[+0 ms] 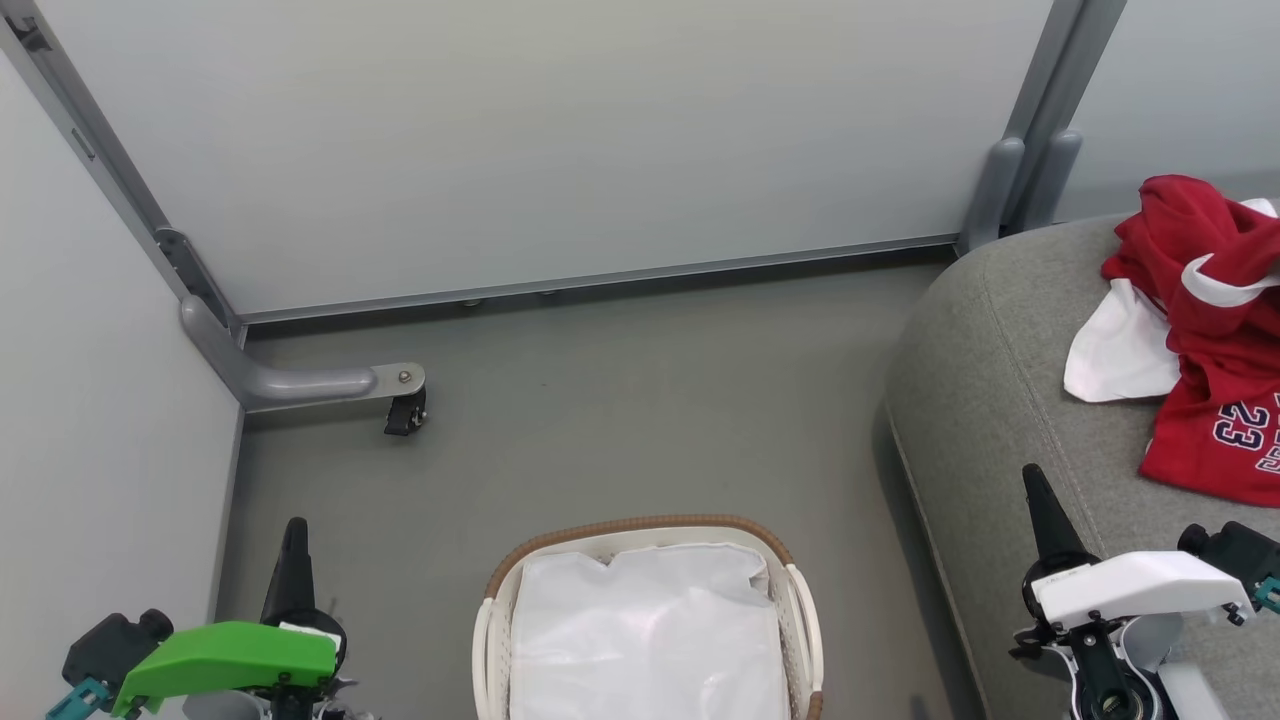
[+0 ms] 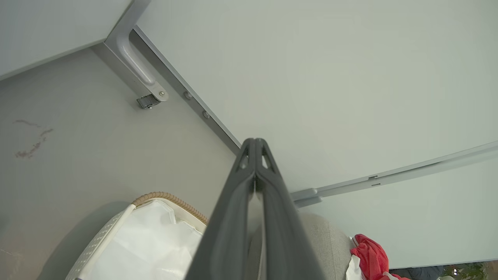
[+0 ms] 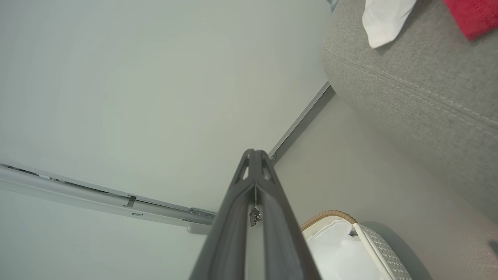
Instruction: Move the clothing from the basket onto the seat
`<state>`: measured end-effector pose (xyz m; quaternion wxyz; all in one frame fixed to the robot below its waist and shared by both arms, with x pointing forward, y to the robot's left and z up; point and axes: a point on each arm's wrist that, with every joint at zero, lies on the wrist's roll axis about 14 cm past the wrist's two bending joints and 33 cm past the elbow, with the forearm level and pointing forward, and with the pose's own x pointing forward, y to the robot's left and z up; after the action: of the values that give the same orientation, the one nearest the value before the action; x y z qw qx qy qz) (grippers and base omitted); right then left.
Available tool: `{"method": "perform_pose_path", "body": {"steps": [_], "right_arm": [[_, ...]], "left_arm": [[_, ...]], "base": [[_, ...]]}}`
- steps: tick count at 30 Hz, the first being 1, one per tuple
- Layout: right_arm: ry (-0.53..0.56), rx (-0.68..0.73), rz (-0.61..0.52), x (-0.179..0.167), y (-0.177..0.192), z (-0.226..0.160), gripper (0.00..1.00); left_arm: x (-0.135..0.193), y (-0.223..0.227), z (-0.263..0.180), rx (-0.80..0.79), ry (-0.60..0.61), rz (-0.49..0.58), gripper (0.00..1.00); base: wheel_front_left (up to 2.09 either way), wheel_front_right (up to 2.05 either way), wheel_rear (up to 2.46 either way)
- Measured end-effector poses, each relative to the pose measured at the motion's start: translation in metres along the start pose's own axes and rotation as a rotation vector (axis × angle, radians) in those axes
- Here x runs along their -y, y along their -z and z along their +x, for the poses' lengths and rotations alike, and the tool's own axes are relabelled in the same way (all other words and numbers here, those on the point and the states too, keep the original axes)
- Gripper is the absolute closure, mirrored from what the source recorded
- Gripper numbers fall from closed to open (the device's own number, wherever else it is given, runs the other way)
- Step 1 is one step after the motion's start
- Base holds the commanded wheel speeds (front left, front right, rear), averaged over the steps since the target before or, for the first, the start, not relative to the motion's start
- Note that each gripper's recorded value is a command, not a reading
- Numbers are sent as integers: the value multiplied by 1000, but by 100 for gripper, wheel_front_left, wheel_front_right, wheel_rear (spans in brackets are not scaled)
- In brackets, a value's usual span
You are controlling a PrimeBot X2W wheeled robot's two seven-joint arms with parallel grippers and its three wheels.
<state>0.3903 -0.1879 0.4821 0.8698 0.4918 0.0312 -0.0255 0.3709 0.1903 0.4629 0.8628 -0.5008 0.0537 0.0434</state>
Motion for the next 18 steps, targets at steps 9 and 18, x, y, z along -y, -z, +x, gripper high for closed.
{"method": "perform_pose_path", "body": {"steps": [9,18], "right_arm": [[-4,1,92,-1,-3,0,100],[-12,1,177,-3,-6,0,100]], "left_arm": [[3,-4,2,4,7,-92,100],[7,-9,4,9,21,-171,100]], "base": [[0,0,0],[0,0,0]]}}
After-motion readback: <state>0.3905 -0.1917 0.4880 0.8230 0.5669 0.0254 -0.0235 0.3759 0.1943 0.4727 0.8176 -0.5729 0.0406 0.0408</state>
